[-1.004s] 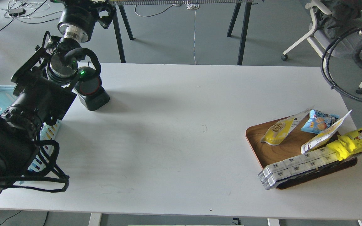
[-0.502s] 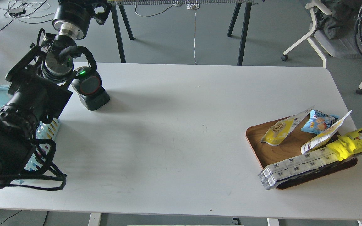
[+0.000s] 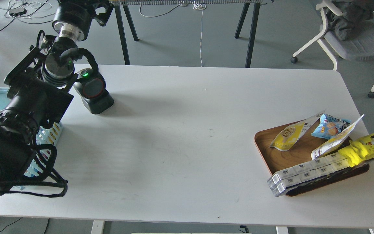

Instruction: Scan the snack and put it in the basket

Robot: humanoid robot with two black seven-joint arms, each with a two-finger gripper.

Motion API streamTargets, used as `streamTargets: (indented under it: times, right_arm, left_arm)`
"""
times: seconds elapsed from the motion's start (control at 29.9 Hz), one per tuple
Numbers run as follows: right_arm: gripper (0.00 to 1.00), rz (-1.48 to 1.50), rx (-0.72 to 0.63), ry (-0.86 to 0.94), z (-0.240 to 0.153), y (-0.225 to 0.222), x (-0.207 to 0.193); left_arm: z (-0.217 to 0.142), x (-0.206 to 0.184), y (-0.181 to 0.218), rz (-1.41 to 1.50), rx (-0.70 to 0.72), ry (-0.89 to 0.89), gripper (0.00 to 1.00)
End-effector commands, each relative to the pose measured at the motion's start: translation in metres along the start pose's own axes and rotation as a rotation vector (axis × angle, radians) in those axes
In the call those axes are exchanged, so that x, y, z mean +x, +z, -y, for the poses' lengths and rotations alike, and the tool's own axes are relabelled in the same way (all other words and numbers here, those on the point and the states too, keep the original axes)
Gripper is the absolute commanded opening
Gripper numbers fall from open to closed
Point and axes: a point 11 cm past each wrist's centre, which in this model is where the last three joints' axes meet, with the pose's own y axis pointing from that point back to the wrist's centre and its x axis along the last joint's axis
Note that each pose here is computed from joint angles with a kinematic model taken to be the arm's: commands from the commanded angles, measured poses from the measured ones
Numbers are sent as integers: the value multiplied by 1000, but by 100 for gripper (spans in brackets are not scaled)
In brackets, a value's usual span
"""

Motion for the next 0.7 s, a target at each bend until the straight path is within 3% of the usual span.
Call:
streamTargets:
  times: [0.0, 0.23, 0.43, 0.67]
  right_arm:
    - [97, -177, -83, -143, 6, 4, -26]
    - [94, -561, -187, -342, 3, 24, -65]
    - [94, -669, -170, -562, -12, 39, -129]
    - [87, -756, -182, -698, -27, 64, -164]
  left_arm:
    - [1, -1, -1, -2, 1, -1, 100]
    - [0, 0, -3, -2, 4, 1, 100]
    - [0, 1, -1, 0, 2, 2, 100]
    - [-1, 1, -4, -3, 6, 4, 100]
